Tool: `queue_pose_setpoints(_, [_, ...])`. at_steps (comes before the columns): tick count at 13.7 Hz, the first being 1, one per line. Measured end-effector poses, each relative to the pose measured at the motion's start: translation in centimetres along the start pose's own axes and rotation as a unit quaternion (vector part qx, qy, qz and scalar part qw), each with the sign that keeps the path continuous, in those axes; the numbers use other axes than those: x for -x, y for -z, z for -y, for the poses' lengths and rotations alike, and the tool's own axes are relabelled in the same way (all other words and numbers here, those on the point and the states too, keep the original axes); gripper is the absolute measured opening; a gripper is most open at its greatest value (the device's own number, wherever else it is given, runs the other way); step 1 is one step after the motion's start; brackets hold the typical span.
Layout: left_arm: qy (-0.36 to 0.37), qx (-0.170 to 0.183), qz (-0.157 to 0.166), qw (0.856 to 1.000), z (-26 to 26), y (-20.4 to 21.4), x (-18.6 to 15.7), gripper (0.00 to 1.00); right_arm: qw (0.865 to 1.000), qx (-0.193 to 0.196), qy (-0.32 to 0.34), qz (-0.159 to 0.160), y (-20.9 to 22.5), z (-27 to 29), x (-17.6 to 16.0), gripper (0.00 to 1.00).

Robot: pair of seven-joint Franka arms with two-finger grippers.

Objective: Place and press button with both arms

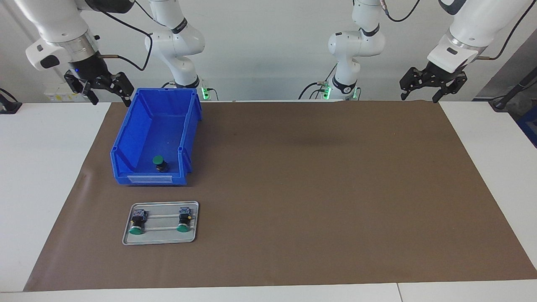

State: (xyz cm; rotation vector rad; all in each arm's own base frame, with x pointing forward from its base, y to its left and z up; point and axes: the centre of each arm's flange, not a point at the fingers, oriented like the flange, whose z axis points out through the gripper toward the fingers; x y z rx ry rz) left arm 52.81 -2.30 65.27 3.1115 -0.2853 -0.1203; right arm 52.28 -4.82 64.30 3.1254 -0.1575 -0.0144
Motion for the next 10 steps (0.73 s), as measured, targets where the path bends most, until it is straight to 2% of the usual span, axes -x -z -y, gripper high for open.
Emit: queue_pose_setpoints(10, [0.0,0.0,0.0,1.0,0.0,0.0,0.0,1.0,1.0,0.001,0.004,0.0,0.18,0.42,0.05,1.0])
